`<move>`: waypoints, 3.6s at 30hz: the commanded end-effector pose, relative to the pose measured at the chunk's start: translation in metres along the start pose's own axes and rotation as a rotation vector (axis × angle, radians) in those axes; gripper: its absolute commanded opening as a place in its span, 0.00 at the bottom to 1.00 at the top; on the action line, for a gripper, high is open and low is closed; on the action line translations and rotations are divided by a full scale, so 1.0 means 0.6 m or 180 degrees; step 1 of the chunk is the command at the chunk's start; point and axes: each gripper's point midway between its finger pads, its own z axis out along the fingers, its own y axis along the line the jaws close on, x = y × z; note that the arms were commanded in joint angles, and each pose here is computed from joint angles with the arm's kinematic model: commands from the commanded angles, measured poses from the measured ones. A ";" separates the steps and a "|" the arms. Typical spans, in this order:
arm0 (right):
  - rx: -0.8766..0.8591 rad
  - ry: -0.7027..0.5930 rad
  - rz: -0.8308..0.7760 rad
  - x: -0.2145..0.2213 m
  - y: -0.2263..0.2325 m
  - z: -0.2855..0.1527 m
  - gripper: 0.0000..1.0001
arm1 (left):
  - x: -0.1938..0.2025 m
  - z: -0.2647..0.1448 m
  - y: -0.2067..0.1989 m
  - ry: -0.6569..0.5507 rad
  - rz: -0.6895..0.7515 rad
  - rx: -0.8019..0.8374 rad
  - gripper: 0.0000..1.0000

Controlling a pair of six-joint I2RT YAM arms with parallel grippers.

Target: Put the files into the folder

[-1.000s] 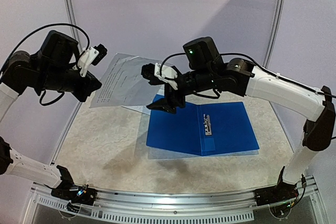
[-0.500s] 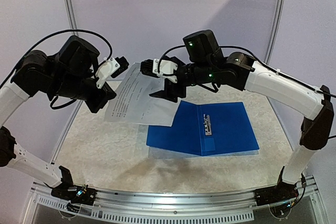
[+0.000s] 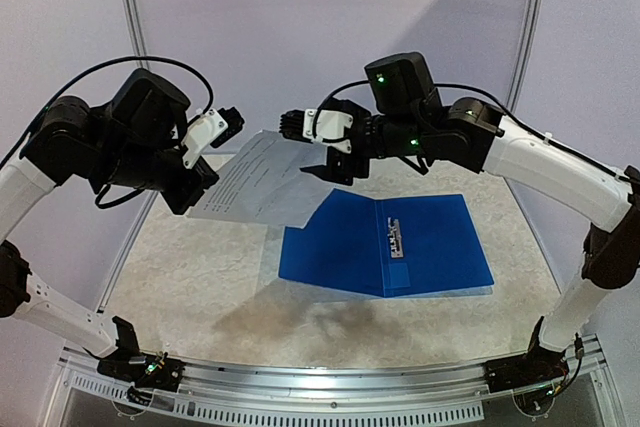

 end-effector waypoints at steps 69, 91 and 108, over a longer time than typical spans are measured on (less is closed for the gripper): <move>0.0488 0.0944 0.3867 0.480 0.015 -0.270 0.00 | 0.078 0.442 -0.144 0.0282 -0.3408 0.1795 0.69; 0.0057 0.0947 0.4022 0.442 0.072 -0.291 0.00 | 0.163 0.345 -0.192 0.0679 -0.3446 0.2091 0.00; -0.1232 0.0931 0.5314 0.458 0.219 -0.228 0.00 | 0.273 0.260 -0.173 0.0646 -0.3612 0.1639 0.00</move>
